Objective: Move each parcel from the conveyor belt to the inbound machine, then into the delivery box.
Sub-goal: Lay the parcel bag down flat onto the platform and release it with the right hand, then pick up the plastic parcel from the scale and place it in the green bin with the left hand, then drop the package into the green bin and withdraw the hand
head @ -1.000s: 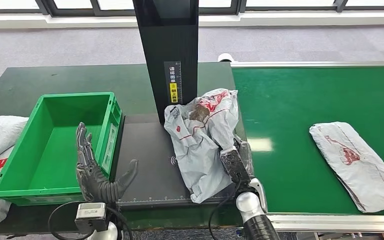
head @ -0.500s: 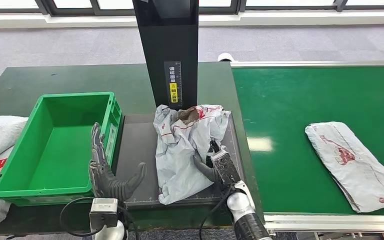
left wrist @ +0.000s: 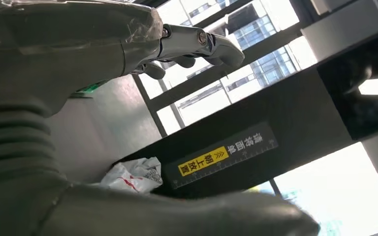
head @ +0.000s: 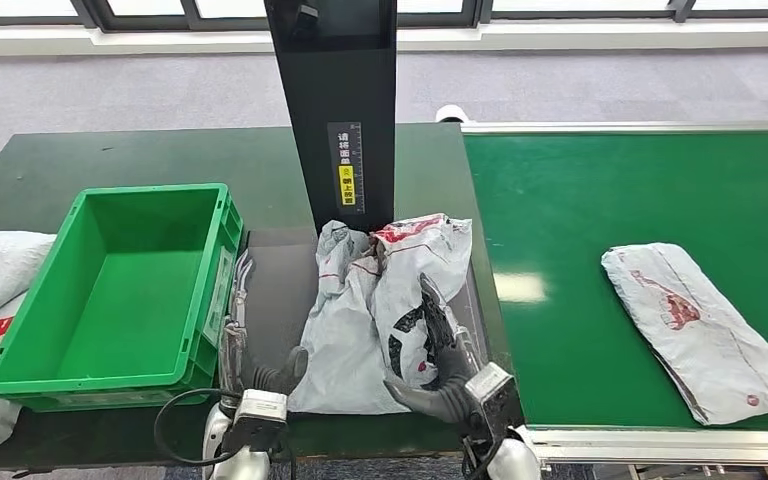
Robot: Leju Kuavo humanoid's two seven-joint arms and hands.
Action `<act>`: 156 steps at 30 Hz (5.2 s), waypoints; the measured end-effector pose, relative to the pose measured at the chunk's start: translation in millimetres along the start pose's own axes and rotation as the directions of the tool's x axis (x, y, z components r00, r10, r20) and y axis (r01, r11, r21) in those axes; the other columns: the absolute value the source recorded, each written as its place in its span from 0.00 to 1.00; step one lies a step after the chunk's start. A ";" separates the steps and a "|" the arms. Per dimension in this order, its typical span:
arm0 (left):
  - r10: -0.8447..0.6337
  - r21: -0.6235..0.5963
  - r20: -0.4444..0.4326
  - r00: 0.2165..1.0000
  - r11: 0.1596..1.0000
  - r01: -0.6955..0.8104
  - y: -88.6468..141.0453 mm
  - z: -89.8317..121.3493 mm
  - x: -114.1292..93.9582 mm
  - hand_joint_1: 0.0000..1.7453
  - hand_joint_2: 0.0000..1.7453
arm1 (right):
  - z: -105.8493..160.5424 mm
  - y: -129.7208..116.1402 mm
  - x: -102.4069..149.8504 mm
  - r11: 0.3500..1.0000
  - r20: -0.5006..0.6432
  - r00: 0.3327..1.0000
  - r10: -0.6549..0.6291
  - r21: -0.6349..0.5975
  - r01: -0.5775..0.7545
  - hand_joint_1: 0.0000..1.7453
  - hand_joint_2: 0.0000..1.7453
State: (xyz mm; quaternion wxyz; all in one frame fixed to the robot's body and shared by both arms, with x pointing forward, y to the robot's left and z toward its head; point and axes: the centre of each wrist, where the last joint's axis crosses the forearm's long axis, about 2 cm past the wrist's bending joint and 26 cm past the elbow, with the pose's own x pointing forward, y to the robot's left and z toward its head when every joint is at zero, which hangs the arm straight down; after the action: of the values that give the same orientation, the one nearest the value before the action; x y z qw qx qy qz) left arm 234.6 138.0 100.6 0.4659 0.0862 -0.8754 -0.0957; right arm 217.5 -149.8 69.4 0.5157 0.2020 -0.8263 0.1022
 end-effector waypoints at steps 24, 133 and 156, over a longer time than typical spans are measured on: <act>-0.237 -0.464 0.063 0.970 0.853 0.239 -38.2 12.9 -0.7 0.00 1.00 | 2.9 -17.0 79.5 0.992 0.280 0.957 0.072 0.079 -0.098 0.00 1.00; -0.496 0.241 -0.461 0.736 0.728 0.642 123.0 -15.2 -71.8 0.00 0.00 | 1.8 -27.4 105.7 0.985 0.366 0.918 0.156 0.016 -0.174 0.00 1.00; -0.238 0.723 -0.229 0.944 0.608 0.329 141.5 12.4 -19.0 0.00 0.00 | 5.9 -46.3 84.8 0.841 0.153 0.827 0.540 -0.131 -0.525 0.00 1.00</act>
State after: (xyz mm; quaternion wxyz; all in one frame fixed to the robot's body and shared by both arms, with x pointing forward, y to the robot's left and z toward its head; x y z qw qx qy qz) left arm 226.0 280.5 113.7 0.4141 0.4137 -0.7838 0.2072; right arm 200.3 -213.0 140.7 0.3960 -0.0494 -0.8973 0.1884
